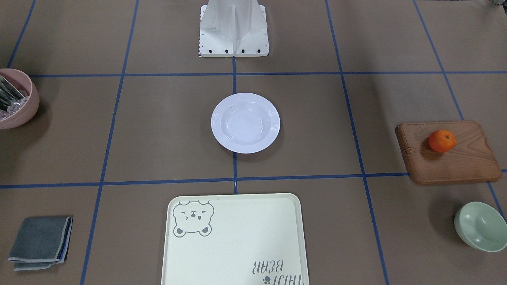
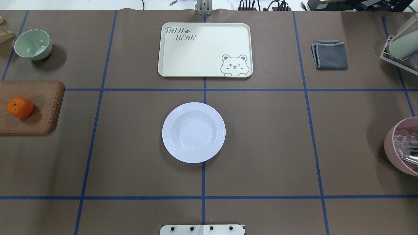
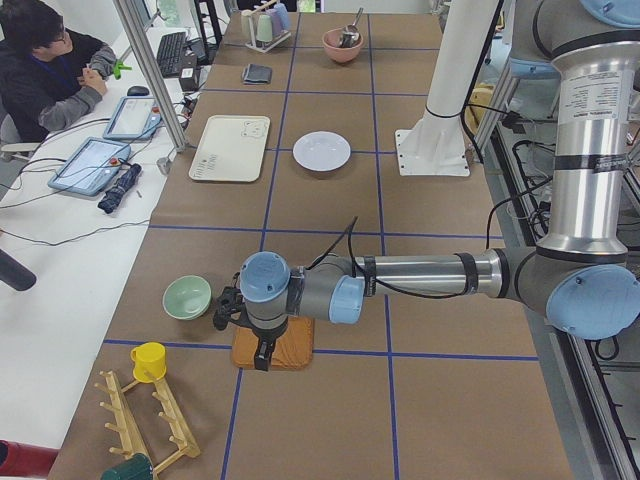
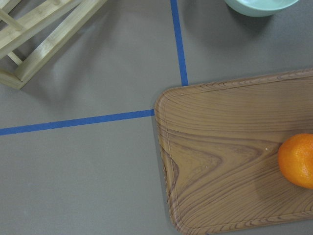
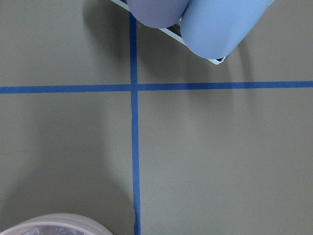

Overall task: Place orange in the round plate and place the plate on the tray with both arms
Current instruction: 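Move the left gripper toward the orange on the wooden board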

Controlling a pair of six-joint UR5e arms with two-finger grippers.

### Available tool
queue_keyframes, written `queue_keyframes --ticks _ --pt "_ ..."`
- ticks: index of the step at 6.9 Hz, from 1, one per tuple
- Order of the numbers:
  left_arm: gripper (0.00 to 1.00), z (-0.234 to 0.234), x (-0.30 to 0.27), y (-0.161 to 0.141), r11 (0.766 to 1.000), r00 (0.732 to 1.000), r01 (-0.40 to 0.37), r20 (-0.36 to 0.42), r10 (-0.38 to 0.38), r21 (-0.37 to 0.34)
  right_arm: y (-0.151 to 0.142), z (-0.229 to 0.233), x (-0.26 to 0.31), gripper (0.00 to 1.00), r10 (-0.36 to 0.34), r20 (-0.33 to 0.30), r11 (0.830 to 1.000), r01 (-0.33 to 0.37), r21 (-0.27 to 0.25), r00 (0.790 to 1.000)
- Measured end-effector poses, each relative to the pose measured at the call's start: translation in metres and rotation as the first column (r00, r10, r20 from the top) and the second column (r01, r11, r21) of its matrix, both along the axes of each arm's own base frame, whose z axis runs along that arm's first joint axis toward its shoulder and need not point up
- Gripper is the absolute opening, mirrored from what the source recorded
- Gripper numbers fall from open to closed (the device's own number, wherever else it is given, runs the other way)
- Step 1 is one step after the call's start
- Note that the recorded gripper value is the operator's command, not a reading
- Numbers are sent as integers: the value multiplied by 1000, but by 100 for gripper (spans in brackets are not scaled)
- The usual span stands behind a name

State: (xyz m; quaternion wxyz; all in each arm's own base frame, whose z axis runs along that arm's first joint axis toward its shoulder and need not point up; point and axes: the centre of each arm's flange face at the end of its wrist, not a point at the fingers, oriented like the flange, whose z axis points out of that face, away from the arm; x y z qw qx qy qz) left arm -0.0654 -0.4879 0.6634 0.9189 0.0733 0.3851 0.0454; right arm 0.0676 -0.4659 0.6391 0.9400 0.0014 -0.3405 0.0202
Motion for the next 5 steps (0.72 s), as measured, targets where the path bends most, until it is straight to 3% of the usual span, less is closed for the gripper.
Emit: queue_keyframes --ticks 3,5 --pt "99 -14 0 14 1000 1000 0 5 0 29 0 -25 -1 100 0 7 999 0 48 1000" --pt "99 -43 -1 12 995 1000 4 7 -5 95 -15 -71 -1 100 6 7 990 -7 140 1000"
